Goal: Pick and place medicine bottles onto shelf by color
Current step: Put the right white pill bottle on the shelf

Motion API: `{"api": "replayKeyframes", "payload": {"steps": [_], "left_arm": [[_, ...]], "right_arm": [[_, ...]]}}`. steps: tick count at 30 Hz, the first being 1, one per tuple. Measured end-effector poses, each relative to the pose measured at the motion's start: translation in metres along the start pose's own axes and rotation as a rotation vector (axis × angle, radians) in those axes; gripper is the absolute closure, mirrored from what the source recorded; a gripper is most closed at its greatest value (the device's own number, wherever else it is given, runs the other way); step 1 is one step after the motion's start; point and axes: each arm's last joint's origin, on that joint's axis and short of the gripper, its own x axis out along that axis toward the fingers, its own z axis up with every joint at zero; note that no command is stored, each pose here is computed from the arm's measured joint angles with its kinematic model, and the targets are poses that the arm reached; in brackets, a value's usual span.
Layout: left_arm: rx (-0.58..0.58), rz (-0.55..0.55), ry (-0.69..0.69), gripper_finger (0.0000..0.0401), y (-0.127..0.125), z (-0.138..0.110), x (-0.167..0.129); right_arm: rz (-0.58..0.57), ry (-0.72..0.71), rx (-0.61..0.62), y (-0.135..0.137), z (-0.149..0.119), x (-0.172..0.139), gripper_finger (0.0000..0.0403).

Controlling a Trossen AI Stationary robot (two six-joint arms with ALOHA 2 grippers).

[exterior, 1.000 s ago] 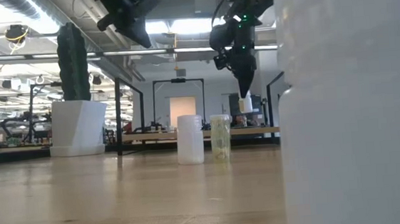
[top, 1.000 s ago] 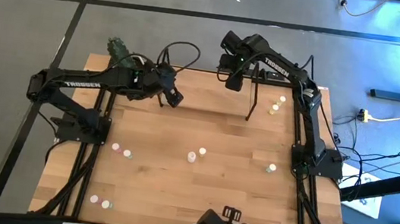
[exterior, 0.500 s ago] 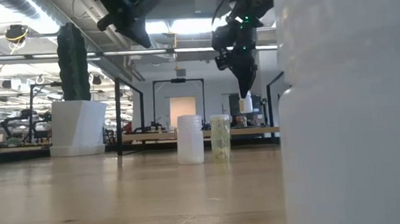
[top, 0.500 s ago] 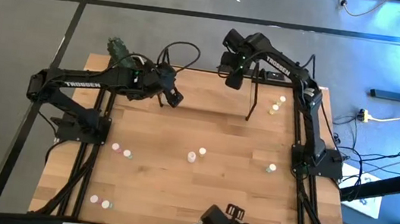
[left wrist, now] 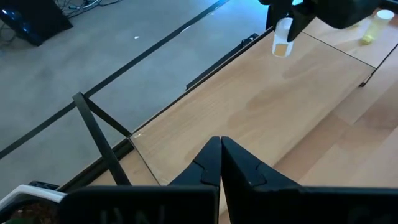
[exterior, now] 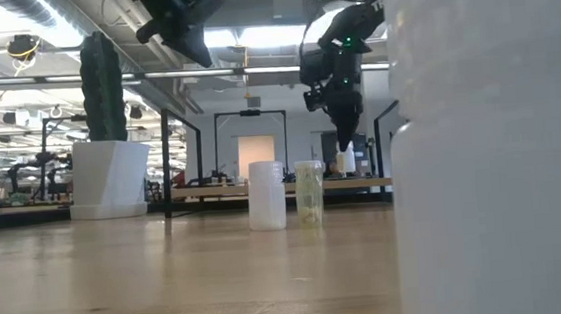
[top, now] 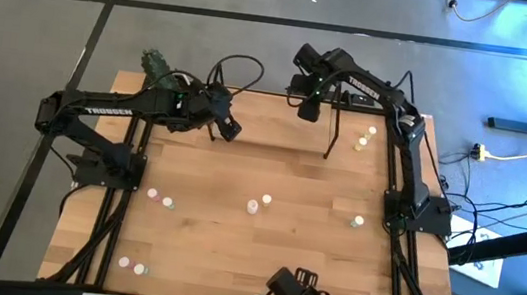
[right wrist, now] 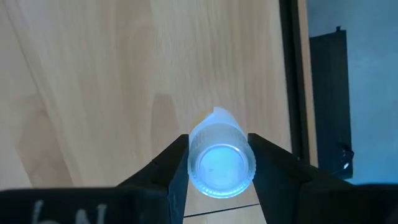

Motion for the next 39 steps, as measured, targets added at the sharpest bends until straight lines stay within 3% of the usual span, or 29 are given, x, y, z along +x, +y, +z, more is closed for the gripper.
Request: {"api": "replayKeyframes", "payload": {"steps": [39], "left_arm": [[0.0,0.0,0.0,0.0401,0.0,0.0,0.0]], "right_arm": [[-0.007,-0.033,0.028,-0.013,-0.006,0.011,0.0243]]}}
